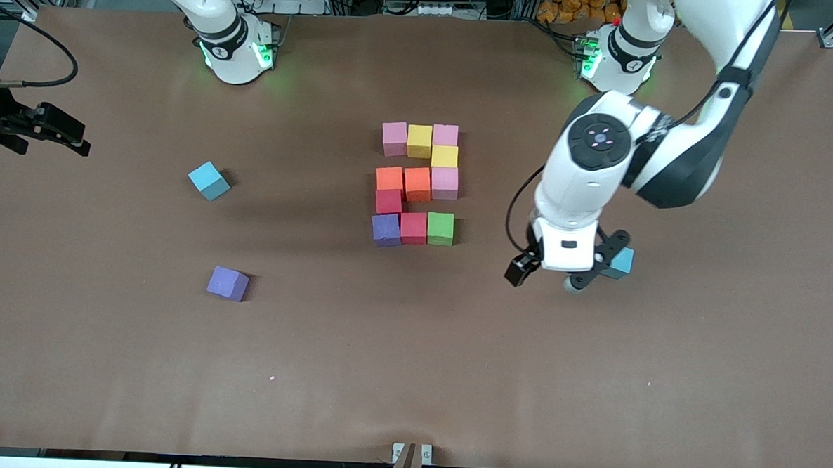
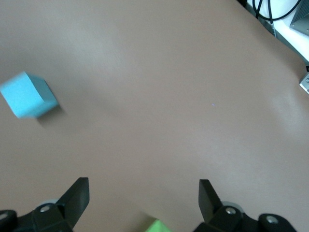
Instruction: Form number 2 with 11 blocks
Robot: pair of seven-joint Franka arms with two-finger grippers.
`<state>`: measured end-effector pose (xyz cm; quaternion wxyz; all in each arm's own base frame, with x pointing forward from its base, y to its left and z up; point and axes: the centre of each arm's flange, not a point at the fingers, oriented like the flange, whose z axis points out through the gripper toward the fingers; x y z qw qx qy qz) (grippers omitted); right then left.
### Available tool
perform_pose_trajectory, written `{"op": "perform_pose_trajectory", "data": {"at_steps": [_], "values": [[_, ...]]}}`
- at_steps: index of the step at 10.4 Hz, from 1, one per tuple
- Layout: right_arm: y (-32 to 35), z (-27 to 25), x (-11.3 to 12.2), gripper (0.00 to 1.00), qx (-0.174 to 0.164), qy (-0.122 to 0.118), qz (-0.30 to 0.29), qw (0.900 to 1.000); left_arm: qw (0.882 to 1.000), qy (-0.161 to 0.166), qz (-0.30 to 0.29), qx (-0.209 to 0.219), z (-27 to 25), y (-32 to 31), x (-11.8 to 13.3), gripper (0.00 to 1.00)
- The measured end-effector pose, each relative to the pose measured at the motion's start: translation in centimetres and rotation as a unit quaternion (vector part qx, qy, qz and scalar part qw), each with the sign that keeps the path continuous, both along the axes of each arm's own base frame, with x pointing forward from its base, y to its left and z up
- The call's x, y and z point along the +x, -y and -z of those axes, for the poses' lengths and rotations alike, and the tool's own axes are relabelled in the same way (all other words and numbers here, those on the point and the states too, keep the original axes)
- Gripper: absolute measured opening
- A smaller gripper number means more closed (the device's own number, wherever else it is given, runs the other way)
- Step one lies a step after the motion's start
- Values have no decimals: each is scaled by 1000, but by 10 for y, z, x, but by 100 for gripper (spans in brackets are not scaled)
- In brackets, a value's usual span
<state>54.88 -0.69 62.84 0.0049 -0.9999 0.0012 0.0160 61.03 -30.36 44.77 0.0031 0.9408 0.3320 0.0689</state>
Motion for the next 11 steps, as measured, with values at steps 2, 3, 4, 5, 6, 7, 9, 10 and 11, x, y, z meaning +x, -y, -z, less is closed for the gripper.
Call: {"op": "perform_pose_trajectory", "data": {"at_steps": [2, 3, 4, 5, 6, 7, 9, 10, 11], "values": [[0, 1, 1, 100, 0, 0, 0, 1000, 997, -15, 70, 28, -27, -43, 5, 100], [0, 1, 1, 100, 0, 0, 0, 1000, 994, -24, 103, 37, -44, -63, 3, 100], [0, 2, 1, 100, 0, -1, 0, 1000, 990, -30, 131, 43, -63, -83, 1, 100], [-1, 2, 1, 100, 0, -1, 0, 1000, 986, -37, 157, 44, -81, -104, -3, 100], [-1, 3, 2, 100, 0, -1, 0, 1000, 982, -42, 179, 44, -97, -125, -6, 100], [-1, 3, 2, 100, 0, -1, -1, 1000, 977, -48, 201, 45, -110, -147, -9, 100], [-1, 3, 2, 100, 0, -2, -1, 1000, 966, -54, 249, 52, -128, -170, -16, 100], [-1, 3, 2, 100, 0, -2, -1, 1000, 961, -51, 269, 45, -134, -177, -18, 100], [-1, 4, 2, 100, 0, -2, -1, 1000, 958, -45, 281, 36, -144, -186, -20, 100]]}}
